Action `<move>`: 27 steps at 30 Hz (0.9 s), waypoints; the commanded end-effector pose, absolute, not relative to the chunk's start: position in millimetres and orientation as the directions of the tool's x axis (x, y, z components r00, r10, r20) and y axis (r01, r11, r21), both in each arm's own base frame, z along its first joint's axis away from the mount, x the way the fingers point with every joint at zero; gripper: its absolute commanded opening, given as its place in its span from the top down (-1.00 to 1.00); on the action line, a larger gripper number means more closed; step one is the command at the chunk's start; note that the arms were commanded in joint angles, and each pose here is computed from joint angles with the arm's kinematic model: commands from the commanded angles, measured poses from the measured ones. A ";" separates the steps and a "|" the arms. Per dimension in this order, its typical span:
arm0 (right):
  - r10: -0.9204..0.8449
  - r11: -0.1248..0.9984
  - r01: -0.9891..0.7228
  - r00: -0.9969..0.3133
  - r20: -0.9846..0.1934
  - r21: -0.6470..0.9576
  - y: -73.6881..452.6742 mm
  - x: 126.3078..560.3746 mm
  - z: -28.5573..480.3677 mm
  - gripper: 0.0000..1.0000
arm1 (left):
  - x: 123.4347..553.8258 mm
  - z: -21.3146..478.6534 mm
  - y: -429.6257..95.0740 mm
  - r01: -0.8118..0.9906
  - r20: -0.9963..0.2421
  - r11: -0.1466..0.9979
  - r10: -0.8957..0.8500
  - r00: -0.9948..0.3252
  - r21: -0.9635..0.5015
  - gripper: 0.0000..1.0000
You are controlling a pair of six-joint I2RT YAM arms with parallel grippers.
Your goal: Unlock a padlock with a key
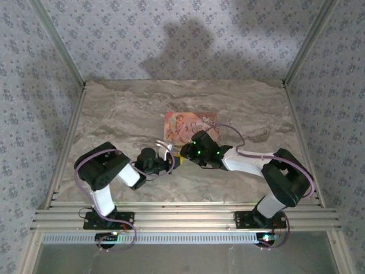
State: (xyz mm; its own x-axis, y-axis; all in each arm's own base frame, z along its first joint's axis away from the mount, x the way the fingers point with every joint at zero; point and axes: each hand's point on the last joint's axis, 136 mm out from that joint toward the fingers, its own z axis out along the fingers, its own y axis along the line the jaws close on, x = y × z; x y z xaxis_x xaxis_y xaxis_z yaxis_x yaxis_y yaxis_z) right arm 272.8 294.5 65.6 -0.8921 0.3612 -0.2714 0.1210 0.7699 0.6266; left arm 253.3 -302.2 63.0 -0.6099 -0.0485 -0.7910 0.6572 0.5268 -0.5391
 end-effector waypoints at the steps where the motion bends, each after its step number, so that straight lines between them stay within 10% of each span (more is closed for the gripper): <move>1: 0.437 0.765 0.174 -0.848 -0.301 0.620 285.7 279.0 55.7 -0.05 | 250.6 74.6 -302.5 0.661 -0.798 0.519 -0.070 -0.599 -0.542 1.00; 9: 0.450 0.754 0.172 -0.838 -0.307 0.634 286.0 281.1 56.5 0.25 | 248.8 77.5 -314.6 0.685 -0.804 0.507 -0.027 -0.594 -0.523 1.00; 19: 0.484 0.727 0.209 -0.832 -0.272 0.654 279.3 286.3 55.4 0.04 | 251.1 78.5 -317.6 0.698 -0.814 0.506 -0.015 -0.581 -0.507 1.00; 27: 0.503 0.698 0.224 -0.830 -0.242 0.680 282.5 292.5 53.9 0.64 | 250.1 77.0 -316.3 0.698 -0.814 0.506 -0.015 -0.580 -0.506 1.00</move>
